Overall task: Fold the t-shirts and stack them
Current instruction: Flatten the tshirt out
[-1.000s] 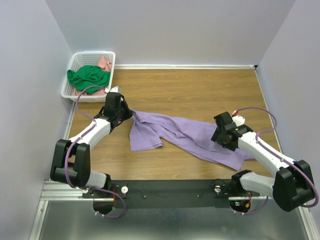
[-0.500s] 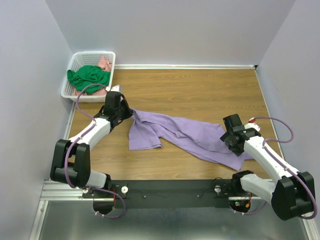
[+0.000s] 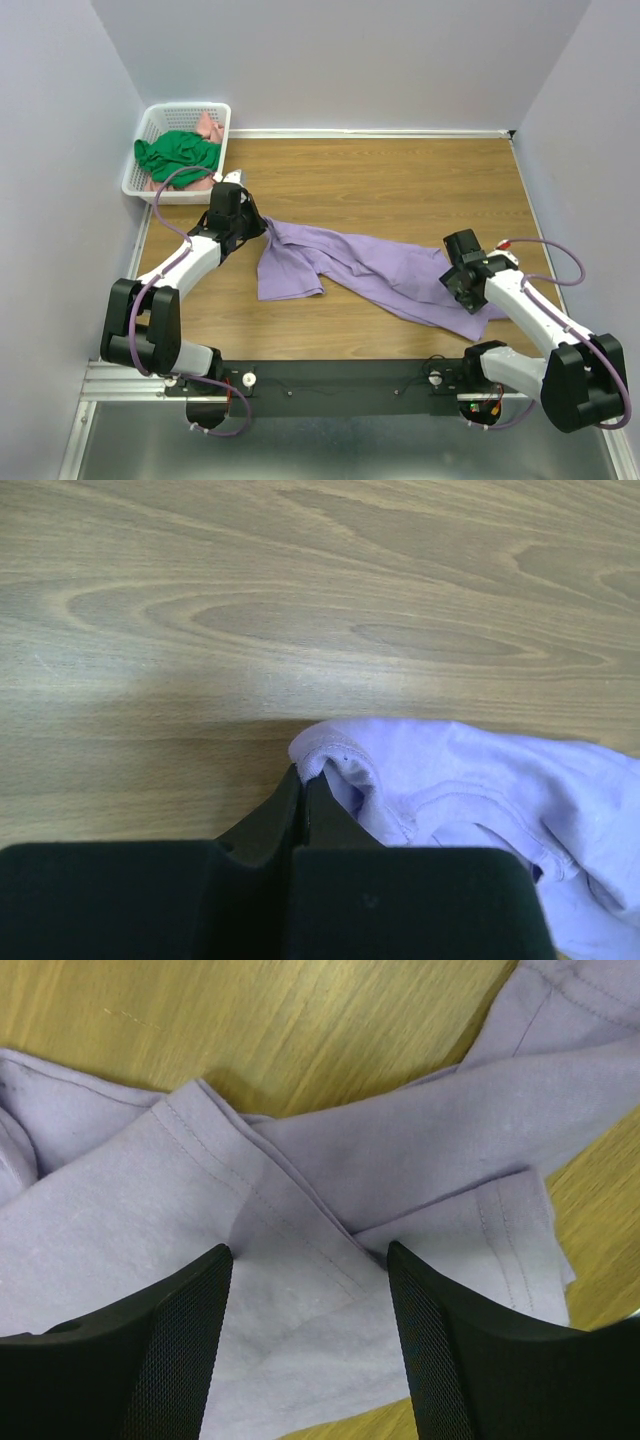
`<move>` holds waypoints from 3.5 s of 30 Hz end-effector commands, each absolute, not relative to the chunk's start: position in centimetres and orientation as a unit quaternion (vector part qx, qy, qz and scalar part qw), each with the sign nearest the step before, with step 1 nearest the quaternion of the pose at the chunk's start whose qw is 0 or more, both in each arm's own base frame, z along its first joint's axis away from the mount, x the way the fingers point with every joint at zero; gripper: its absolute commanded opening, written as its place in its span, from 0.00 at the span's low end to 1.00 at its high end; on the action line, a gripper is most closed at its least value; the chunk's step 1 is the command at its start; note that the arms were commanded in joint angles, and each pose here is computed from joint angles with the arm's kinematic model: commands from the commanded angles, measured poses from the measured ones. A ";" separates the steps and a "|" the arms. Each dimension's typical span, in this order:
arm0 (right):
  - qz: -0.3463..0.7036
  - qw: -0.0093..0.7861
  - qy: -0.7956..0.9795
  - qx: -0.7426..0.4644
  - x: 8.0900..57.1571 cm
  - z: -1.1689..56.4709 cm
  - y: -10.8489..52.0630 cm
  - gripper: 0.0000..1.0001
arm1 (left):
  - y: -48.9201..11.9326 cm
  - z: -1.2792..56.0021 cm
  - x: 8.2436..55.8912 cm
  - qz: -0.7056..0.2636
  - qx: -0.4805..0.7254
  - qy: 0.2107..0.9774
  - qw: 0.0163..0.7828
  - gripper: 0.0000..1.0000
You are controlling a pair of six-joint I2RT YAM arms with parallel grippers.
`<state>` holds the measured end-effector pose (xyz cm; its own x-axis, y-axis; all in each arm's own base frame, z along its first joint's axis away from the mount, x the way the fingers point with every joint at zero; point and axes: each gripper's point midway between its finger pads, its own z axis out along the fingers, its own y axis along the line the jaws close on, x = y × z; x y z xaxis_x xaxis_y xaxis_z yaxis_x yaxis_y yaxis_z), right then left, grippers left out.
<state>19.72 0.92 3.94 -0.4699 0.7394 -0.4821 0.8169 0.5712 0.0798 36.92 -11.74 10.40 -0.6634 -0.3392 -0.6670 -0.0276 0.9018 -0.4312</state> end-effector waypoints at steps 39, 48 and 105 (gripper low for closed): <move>0.038 0.485 0.814 0.317 51.8 21.8 7.8 0.01 | -11.2 9.2 38.0 -0.173 -0.096 0.903 0.381 0.00; 0.125 0.535 0.805 0.223 61.3 23.6 13.7 0.01 | -10.5 8.3 38.4 -0.145 -0.107 0.912 0.369 0.00; -0.033 0.320 0.920 0.223 45.8 0.7 3.9 0.55 | -11.4 4.3 27.4 -0.051 -0.179 0.940 0.285 0.77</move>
